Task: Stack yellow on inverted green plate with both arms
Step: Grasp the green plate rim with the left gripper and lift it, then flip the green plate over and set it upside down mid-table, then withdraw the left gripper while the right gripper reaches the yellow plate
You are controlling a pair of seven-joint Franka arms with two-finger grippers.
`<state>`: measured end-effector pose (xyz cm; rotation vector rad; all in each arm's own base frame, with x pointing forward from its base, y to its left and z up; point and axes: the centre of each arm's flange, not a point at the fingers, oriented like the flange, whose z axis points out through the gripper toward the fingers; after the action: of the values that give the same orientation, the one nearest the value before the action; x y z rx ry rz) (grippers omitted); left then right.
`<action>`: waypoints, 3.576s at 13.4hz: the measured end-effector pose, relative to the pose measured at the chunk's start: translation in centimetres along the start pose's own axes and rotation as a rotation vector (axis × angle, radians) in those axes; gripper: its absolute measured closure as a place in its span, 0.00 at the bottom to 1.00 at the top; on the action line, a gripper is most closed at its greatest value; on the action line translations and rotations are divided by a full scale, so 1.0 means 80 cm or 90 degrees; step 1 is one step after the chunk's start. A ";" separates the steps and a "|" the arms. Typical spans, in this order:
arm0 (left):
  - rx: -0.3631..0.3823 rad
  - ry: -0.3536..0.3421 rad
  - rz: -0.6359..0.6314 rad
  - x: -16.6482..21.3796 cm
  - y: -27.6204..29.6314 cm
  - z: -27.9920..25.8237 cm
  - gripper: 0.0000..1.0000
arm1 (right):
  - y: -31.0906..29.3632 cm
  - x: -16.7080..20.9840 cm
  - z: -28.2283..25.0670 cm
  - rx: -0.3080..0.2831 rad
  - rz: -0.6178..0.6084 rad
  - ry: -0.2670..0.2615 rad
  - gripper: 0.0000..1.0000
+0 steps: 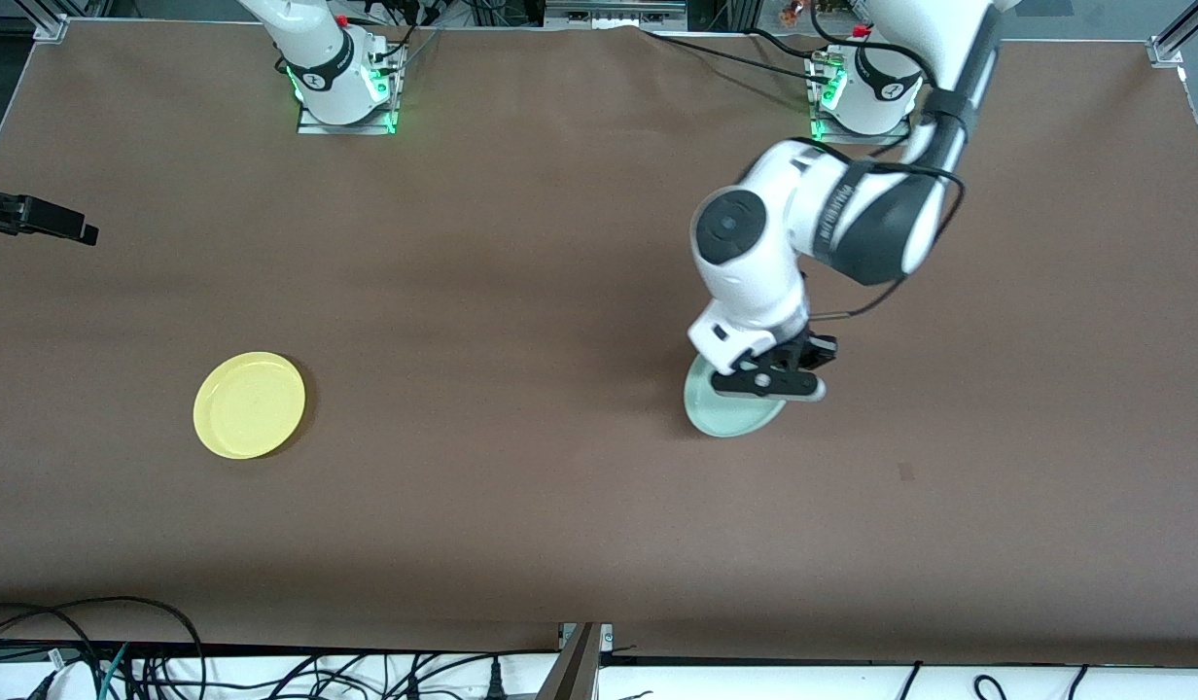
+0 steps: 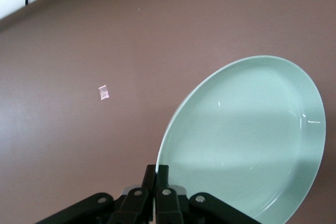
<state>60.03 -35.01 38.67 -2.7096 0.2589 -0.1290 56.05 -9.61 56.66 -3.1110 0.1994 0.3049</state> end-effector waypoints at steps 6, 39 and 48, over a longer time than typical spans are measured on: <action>0.198 0.186 0.068 -0.054 0.179 -0.013 0.97 | 0.000 0.000 0.000 0.000 0.000 0.000 0.00; -0.190 0.206 -0.060 -0.114 0.372 -0.008 0.00 | 0.003 0.003 0.005 0.000 0.001 -0.006 0.00; -0.306 0.016 -0.193 0.001 0.131 -0.054 0.00 | 0.002 0.042 0.054 -0.002 -0.085 -0.026 0.00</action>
<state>57.84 -46.14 38.29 -3.2122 -0.1378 -0.2117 58.46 -10.10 51.74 -3.0985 -0.0089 0.3655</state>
